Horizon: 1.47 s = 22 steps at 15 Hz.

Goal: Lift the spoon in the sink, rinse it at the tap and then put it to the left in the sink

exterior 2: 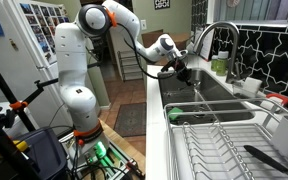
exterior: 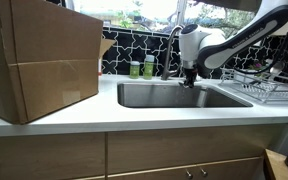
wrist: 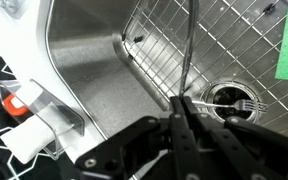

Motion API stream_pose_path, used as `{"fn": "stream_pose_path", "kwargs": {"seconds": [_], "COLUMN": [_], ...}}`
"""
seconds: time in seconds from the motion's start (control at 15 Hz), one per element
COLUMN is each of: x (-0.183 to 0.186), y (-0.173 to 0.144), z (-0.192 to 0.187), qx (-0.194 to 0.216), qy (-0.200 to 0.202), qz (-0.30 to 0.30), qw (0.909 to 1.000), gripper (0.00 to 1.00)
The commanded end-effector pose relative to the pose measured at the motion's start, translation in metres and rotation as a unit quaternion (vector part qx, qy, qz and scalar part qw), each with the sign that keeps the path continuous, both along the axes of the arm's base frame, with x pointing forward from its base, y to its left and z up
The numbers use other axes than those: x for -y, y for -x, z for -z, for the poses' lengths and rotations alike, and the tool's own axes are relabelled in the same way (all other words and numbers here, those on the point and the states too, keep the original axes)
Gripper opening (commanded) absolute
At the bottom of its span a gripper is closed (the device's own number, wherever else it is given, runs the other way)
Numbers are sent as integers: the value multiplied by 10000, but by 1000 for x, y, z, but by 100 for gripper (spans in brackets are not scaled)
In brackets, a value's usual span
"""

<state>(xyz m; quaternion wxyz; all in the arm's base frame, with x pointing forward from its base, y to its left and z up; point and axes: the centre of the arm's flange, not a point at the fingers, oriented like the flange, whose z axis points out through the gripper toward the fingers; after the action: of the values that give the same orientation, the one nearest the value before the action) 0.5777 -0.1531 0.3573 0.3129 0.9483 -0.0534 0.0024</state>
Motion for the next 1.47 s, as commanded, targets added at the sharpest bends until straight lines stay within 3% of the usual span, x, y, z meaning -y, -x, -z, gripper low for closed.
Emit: {"fn": "stream_pose_path", "kwargs": {"seconds": [0.0,1.4], "x": [0,-5], "y": [3,0], "z": [-1,-2], "qx": [-64,55], "qy": [111,152], "qz": [-39,-103], "qw": [9999,9998], "gripper": [2,2]}}
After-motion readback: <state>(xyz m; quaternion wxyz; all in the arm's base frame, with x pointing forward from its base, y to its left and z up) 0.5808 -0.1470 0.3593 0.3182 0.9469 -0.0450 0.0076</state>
